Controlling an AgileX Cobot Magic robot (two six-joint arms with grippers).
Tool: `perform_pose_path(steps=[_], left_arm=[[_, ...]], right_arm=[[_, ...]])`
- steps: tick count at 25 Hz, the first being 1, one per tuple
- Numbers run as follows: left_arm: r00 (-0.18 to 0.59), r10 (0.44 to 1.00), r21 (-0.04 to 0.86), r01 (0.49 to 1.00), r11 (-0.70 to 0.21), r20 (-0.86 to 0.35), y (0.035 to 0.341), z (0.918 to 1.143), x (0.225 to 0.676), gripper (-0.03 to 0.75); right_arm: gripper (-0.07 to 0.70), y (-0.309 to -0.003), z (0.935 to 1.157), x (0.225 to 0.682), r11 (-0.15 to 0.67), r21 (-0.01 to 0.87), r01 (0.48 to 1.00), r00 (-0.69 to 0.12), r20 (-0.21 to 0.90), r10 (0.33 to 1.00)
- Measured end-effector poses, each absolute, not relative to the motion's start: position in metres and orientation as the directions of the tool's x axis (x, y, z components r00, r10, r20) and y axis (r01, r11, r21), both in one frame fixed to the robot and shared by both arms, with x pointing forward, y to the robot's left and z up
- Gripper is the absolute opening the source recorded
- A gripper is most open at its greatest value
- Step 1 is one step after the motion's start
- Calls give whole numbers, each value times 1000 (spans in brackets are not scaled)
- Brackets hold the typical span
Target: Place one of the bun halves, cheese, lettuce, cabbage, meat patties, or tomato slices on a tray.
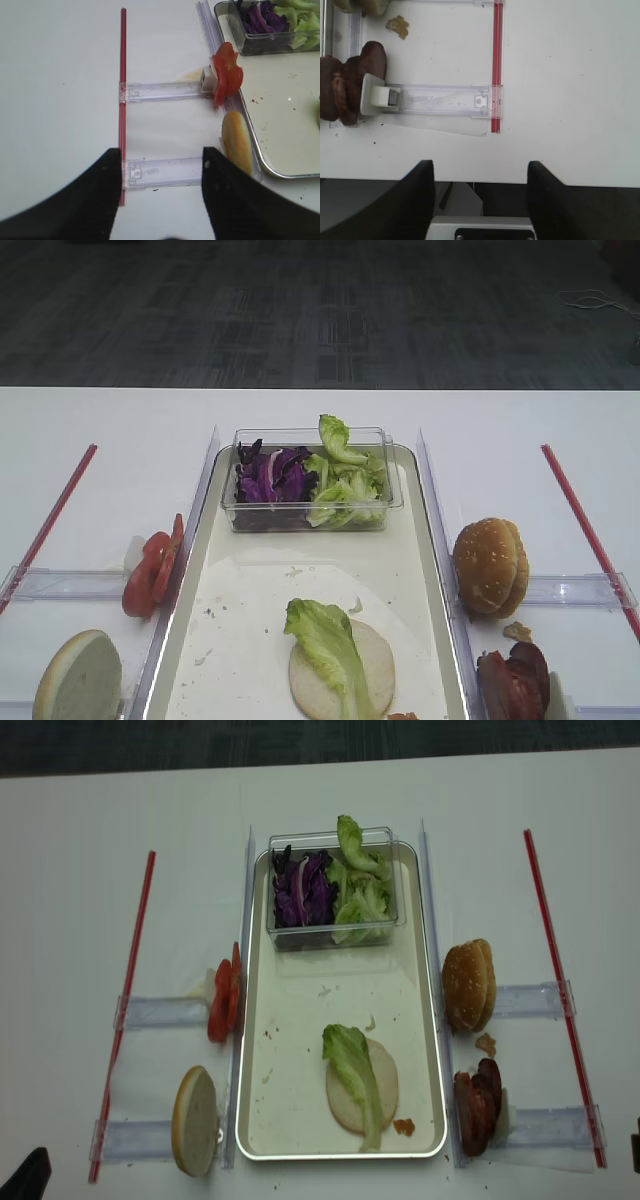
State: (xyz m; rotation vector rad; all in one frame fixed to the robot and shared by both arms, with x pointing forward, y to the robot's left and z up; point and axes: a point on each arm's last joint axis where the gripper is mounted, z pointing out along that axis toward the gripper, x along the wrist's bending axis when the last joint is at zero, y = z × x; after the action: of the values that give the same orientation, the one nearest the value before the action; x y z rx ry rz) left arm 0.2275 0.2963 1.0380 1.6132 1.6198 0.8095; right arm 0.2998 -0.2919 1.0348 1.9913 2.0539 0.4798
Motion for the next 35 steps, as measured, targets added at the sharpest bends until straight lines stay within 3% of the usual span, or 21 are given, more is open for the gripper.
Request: perform_pose_path(steps=[9, 30, 35], left_arm=[[22, 999, 828, 560, 28, -49, 296, 1038, 228, 349], [22, 999, 828, 560, 28, -49, 296, 1038, 228, 349], [22, 999, 828, 560, 28, -49, 296, 1038, 228, 349]], right_arm=[[430, -292, 1034, 289, 14, 508, 861, -46, 51, 998], [428, -292, 1027, 291, 33, 537, 843, -64, 39, 997], [428, -293, 1031, 281, 32, 601, 799, -67, 37, 997]])
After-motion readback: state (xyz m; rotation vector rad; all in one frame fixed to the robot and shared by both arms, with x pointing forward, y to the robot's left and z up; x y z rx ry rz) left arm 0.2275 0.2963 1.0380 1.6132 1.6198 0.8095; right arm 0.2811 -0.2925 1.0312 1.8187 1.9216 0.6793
